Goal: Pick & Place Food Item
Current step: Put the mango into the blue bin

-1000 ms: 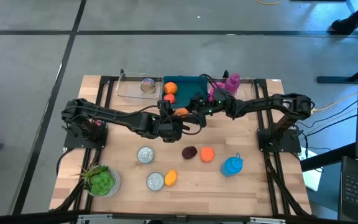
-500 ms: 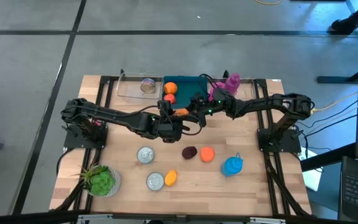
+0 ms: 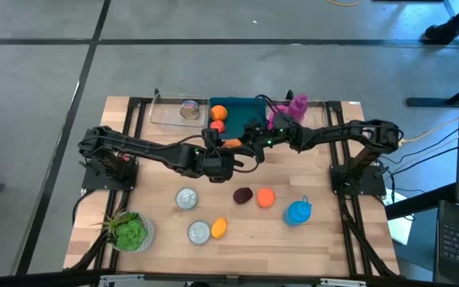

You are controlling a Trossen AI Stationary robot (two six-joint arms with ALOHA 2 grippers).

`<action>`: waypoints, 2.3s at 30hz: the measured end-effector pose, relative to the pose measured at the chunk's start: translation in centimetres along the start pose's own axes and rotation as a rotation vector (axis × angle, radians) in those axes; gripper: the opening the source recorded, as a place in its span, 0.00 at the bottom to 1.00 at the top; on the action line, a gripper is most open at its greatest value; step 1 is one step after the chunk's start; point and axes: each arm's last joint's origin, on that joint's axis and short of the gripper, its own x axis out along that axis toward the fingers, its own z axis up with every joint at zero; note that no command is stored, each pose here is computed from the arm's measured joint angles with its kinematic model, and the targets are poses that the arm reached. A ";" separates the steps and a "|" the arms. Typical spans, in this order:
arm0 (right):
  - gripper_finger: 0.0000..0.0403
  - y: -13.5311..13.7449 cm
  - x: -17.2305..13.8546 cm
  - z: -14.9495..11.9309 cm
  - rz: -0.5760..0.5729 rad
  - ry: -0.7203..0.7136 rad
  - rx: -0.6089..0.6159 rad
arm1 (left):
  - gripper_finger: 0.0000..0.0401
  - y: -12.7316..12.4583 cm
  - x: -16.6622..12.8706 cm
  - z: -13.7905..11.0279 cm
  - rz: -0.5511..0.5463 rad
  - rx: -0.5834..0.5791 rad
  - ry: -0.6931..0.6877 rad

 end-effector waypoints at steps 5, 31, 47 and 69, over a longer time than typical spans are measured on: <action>0.46 0.0 0.0 -0.1 -0.001 0.007 -0.004 | 0.56 -0.1 0.0 0.0 -0.039 -0.001 -0.002; 0.46 -0.6 -0.8 0.5 0.045 0.043 -0.014 | 0.65 -0.3 -4.3 1.2 -0.138 0.049 -0.061; 0.44 1.3 -3.2 1.4 -0.208 0.099 -0.180 | 0.65 2.9 -9.2 -3.3 -0.116 -0.165 -0.167; 0.44 1.1 -5.0 1.7 -0.593 0.213 -0.303 | 0.65 -0.3 -3.5 -13.1 -0.112 -0.517 -0.531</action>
